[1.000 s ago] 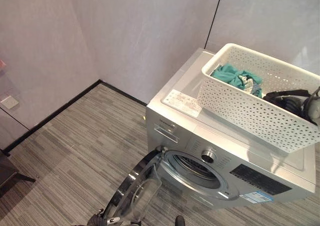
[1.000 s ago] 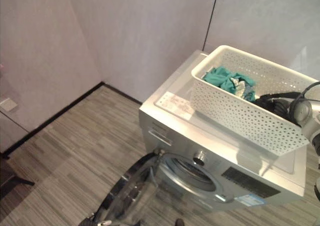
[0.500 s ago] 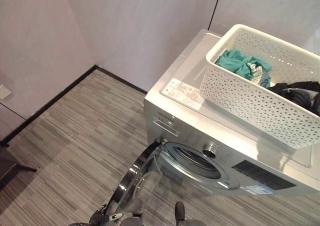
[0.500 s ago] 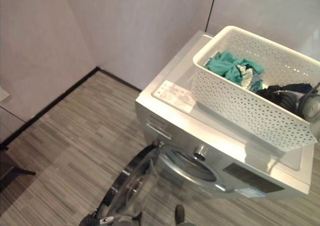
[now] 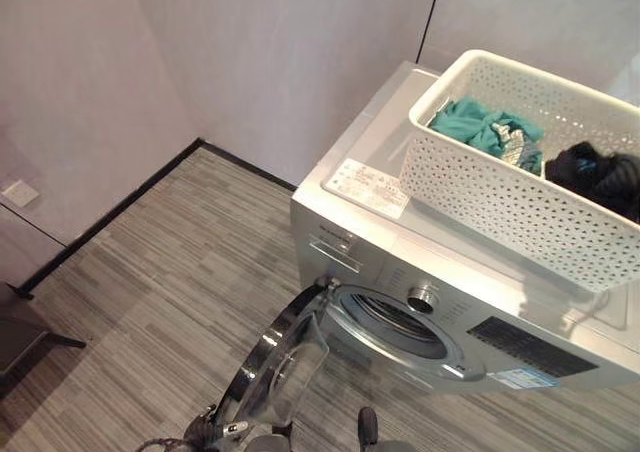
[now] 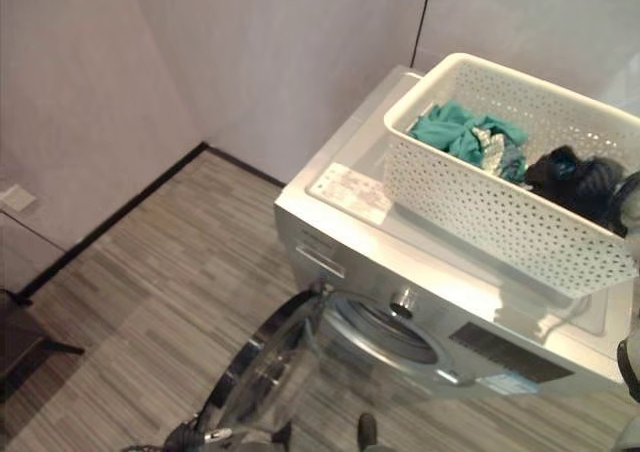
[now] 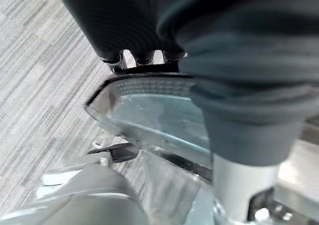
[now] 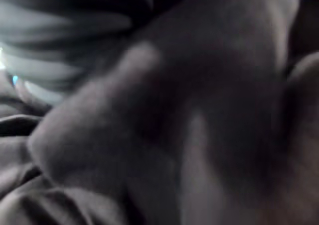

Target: Grab the laundry basket,head to the washer,open it,put in the laundry and shut it.

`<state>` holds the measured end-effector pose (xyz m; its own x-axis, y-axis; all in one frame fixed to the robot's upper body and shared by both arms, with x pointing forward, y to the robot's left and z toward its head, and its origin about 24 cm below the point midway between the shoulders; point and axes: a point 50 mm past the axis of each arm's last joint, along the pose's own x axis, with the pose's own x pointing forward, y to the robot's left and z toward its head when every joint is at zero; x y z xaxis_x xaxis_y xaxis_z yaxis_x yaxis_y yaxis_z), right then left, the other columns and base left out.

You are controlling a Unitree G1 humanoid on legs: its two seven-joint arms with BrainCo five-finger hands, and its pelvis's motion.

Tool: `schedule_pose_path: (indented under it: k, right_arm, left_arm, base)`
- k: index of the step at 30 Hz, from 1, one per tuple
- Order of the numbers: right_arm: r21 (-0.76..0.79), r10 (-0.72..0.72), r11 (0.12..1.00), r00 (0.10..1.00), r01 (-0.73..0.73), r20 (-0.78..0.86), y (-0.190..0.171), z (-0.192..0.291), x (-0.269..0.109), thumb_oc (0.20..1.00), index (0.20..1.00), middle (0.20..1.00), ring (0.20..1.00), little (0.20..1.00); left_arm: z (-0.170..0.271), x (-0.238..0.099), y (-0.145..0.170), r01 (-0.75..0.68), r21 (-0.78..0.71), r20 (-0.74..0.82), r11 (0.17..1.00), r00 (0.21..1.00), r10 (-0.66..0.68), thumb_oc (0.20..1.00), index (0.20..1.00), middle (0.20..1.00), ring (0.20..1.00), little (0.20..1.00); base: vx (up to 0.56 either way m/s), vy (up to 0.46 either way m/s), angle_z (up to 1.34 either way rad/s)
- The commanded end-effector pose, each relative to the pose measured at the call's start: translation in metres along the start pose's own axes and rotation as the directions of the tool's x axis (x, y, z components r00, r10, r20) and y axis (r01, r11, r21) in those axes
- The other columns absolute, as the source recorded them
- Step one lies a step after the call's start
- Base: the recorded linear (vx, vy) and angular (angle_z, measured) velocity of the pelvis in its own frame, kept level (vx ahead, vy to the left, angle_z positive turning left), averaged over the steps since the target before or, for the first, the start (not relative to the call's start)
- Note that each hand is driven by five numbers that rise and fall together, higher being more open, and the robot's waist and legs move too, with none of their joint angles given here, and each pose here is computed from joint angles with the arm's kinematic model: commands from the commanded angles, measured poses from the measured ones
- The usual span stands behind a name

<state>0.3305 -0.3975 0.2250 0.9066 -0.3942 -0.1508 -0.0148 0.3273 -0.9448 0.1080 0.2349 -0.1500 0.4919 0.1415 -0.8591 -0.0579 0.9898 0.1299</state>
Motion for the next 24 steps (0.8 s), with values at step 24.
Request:
schedule_pose_path:
  k: [24]
  right_arm:
    - [0.642,-0.958,0.277,0.256,0.715,0.129,-0.219,0.103,-0.128,0.200,0.200,0.200,0.200,0.200]
  left_arm:
    - [0.038,0.013,-0.016,-0.066,0.103,0.073,0.992,0.996,0.059,1.000,1.000,1.000,1.000,1.000]
  base:
    - [0.00,0.001,0.00]
